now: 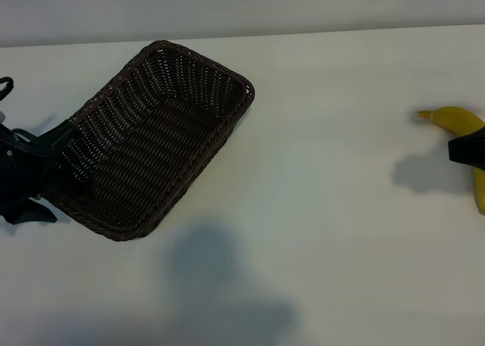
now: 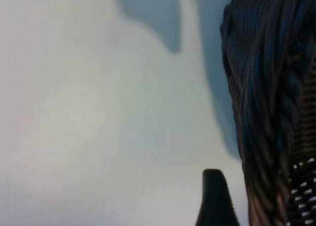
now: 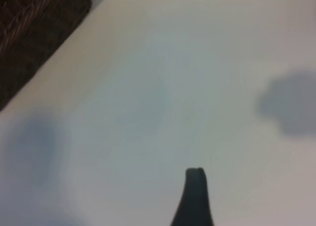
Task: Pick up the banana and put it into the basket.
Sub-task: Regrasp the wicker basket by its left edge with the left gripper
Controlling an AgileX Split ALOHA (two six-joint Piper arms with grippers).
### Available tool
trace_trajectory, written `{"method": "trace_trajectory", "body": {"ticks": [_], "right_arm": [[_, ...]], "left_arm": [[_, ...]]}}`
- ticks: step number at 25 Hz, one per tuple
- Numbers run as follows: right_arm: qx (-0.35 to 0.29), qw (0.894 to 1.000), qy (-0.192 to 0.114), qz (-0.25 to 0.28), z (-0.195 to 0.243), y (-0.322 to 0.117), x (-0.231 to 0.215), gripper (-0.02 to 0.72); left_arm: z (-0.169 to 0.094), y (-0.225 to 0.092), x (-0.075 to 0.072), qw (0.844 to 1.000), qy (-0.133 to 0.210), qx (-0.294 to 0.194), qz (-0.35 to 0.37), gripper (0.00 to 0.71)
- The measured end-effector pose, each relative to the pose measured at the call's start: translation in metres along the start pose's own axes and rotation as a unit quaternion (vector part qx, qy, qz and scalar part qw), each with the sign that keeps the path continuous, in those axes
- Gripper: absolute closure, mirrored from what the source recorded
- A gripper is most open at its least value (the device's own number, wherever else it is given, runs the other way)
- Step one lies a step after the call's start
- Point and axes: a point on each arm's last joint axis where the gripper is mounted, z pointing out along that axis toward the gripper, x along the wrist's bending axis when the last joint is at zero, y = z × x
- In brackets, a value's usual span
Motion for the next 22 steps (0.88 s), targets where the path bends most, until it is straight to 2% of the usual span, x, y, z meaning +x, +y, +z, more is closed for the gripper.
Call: {"method": "trace_trajectory", "body": {"ticks": [4,11,14,17,22], "right_arm": [[0.0,1.0,0.0,0.0,0.0,0.0,0.0,0.098],[0.0,1.0,0.0,0.0,0.0,0.0,0.0,0.098],[0.0,1.0,0.0,0.0,0.0,0.0,0.0,0.098],[0.0,1.0,0.0,0.0,0.0,0.0,0.0,0.098],[0.0,1.0,0.0,0.0,0.0,0.0,0.0,0.098]], "left_arm": [[0.014,0.002,0.002,1.0,0.001,0.002,-0.012,0.203],[0.047,-0.003,0.015,0.997,-0.022,-0.012,-0.068,0.205],[0.054,-0.002,0.017,0.997,-0.023,-0.02,-0.073,0.251],[0.056,0.001,0.015,0.996,-0.032,-0.031,-0.081,0.367],[0.056,0.001,0.015,0.995,-0.035,-0.032,-0.085,0.375]]}}
